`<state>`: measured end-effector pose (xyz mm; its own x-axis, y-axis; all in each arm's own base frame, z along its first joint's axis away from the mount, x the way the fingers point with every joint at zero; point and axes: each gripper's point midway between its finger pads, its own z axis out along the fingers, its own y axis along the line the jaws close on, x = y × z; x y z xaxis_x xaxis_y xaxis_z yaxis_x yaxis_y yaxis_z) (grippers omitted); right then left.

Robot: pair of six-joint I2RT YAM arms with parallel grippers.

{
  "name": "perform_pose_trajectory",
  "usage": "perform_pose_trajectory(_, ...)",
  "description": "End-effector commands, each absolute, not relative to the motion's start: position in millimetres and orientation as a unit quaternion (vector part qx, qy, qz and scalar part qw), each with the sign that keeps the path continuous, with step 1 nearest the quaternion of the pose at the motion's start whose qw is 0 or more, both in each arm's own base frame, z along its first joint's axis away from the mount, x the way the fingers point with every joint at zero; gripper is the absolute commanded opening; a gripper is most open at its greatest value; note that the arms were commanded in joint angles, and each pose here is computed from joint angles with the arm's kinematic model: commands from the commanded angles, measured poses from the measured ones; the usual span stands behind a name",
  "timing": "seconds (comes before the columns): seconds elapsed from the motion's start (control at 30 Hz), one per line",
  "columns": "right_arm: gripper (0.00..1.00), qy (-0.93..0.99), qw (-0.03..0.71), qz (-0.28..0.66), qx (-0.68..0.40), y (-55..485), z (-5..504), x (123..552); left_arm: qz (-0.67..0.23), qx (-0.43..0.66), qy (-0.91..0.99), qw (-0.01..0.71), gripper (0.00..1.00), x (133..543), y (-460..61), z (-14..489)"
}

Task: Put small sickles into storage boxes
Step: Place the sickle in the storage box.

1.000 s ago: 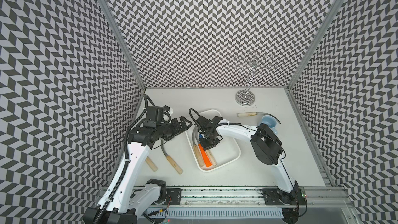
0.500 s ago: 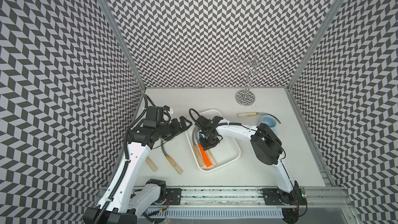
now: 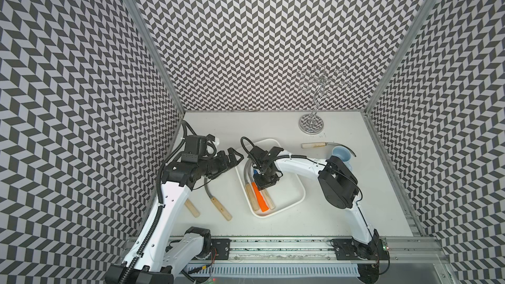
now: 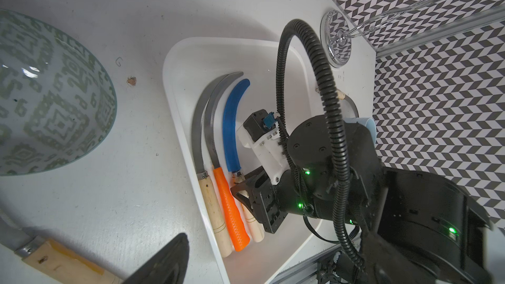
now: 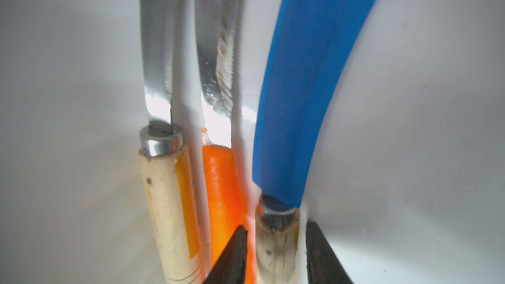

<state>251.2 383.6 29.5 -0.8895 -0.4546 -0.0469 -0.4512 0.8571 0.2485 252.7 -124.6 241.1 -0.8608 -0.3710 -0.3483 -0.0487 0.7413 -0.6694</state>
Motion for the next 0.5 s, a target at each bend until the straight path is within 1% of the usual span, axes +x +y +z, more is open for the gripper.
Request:
perform_pose_trajectory(0.0, 0.39, -0.965, -0.003, -0.115, 0.236, 379, 31, 257, -0.349, -0.114, 0.898, 0.244, 1.0, 251, -126, 245)
perform_pose_trajectory(0.2, 0.46, -0.966, -0.008, -0.11, 0.235, 375, 35, 259, -0.35, -0.116, 0.899, 0.239, 1.0, 247, -126, 239)
perform_pose_trajectory(0.47, 0.49, -0.969, -0.024, -0.095, 0.228, 363, 50, 269, -0.349, -0.117, 0.899, 0.238, 1.0, 250, -126, 237)
